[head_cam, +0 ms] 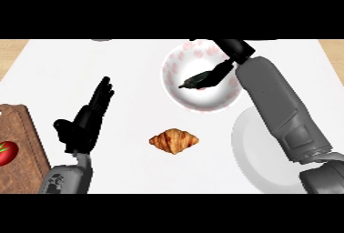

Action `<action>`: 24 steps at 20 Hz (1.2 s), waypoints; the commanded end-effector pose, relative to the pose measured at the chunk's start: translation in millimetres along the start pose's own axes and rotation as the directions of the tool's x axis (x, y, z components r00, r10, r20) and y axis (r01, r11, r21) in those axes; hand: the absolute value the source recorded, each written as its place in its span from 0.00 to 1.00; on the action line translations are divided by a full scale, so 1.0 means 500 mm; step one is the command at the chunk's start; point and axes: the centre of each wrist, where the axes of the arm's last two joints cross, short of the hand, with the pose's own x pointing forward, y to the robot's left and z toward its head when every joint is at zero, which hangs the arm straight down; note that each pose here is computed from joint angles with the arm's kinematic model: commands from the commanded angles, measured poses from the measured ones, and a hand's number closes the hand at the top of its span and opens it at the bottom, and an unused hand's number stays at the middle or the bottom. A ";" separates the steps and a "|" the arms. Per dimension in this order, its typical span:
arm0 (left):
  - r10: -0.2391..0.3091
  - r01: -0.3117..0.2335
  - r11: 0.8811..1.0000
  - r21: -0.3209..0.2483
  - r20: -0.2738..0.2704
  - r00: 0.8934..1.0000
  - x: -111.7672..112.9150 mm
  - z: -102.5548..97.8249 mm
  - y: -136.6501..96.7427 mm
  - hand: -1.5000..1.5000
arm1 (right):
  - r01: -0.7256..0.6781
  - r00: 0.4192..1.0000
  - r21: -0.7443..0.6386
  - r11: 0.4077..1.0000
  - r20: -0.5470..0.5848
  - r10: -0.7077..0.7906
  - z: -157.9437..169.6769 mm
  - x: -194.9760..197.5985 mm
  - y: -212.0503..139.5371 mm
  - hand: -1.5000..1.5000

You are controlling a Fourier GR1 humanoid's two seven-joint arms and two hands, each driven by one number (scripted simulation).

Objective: Pick the eggplant from the plate and place it in the bowl

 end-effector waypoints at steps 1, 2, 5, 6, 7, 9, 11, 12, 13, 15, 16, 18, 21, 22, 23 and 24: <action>-0.011 0.011 1.000 0.014 0.006 1.000 0.011 -0.008 -0.012 0.50 | 0.104 0.993 -0.099 0.990 0.059 -0.099 -0.013 0.012 -0.017 0.00; 0.012 -0.012 1.000 0.005 0.000 1.000 -0.017 0.004 -0.011 0.50 | 0.123 0.991 -0.112 0.986 0.065 -0.116 0.006 0.010 -0.066 0.00; -0.005 0.005 1.000 0.006 0.021 1.000 0.013 0.003 0.016 0.50 | 0.205 0.979 -0.125 0.971 0.014 -0.204 -0.003 0.009 -0.059 0.00; 0.003 -0.003 1.000 0.005 0.007 1.000 0.001 -0.006 -0.017 0.50 | 0.220 0.975 -0.135 0.966 -0.002 -0.222 0.038 -0.012 -0.097 0.00; -0.012 0.011 1.000 0.018 0.011 1.000 0.001 -0.007 -0.022 0.50 | 0.237 0.971 -0.117 0.965 -0.002 -0.238 0.068 -0.025 -0.122 0.00; 0.011 -0.010 1.000 -0.009 0.023 1.000 0.001 0.001 -0.025 0.50 | 0.279 0.960 -0.137 0.951 0.006 -0.280 0.077 -0.010 -0.171 0.00; 0.007 -0.006 1.000 -0.008 0.016 1.000 0.020 0.004 0.003 0.50 | 0.310 0.949 -0.124 0.943 -0.022 -0.315 0.080 -0.023 -0.157 0.00; -0.003 0.003 1.000 0.003 0.012 1.000 0.006 -0.008 -0.015 0.50 | 0.356 0.933 -0.128 0.926 -0.002 -0.359 0.117 -0.045 -0.166 0.00; -0.011 0.012 1.000 0.012 -0.002 1.000 -0.008 0.000 -0.007 0.50 | 0.364 0.930 -0.112 0.925 -0.006 -0.367 0.131 -0.050 -0.175 0.00; -0.015 0.015 1.000 -0.018 0.017 1.000 0.024 -0.009 -0.011 0.50 | 0.379 0.925 -0.125 0.917 0.008 -0.381 0.145 -0.049 -0.197 0.00; -0.004 0.003 1.000 0.008 0.019 1.000 0.000 -0.009 -0.002 0.50 | 0.393 0.919 -0.098 0.914 -0.001 -0.395 0.172 -0.067 -0.191 0.00; -0.008 0.008 1.000 -0.004 0.017 1.000 0.012 -0.002 -0.013 0.50 | 0.413 0.910 -0.071 0.908 -0.002 -0.414 0.217 -0.081 -0.213 0.00; 0.005 -0.005 1.000 -0.010 0.015 1.000 0.007 0.005 -0.024 0.50 | 0.423 0.906 -0.067 0.904 0.006 -0.424 0.207 -0.074 -0.215 0.00; 0.003 -0.002 1.000 -0.012 0.030 1.000 0.002 0.003 0.023 0.50 | 0.413 0.911 -0.035 0.910 -0.009 -0.413 0.231 -0.076 -0.232 0.00; -0.002 0.002 1.000 -0.017 0.011 1.000 0.016 -0.007 -0.005 0.50 | 0.416 0.909 -0.008 0.909 -0.011 -0.416 0.193 -0.069 -0.209 0.00; -0.011 0.011 1.000 -0.004 0.022 1.000 -0.001 -0.001 -0.024 0.50 | 0.410 0.912 -0.028 0.912 -0.005 -0.410 0.203 -0.076 -0.205 0.00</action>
